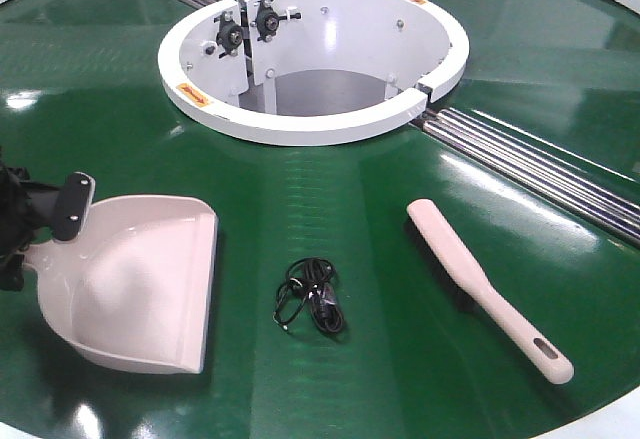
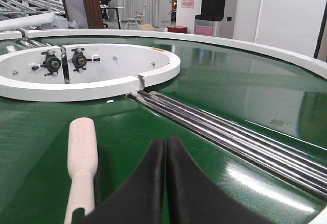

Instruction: Clean and inspect green conveyor with broom and dustpan

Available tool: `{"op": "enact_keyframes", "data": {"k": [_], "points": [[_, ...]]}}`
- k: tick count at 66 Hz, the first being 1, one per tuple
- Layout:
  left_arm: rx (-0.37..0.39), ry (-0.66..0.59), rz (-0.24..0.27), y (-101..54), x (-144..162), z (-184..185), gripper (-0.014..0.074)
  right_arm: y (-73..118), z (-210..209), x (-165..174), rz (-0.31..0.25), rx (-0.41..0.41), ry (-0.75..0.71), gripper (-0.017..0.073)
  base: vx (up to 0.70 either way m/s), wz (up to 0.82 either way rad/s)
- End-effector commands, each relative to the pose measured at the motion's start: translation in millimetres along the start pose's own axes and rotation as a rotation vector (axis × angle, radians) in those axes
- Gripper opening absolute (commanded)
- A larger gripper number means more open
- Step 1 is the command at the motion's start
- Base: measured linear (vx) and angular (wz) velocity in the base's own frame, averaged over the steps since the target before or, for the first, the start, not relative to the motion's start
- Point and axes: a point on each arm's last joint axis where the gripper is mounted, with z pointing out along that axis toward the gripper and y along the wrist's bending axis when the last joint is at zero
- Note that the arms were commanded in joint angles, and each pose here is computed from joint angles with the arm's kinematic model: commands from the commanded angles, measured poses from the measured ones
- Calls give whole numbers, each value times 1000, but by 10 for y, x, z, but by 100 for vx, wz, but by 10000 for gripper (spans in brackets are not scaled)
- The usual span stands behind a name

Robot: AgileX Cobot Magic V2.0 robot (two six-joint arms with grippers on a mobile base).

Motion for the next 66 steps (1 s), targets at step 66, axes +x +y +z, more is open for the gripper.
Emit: {"op": "enact_keyframes", "data": {"k": [66], "points": [[-63, 109, 29, 2, -708, -207, -7, -5, -9, -57, -6, 9, -78, -9, 0, 0]]}}
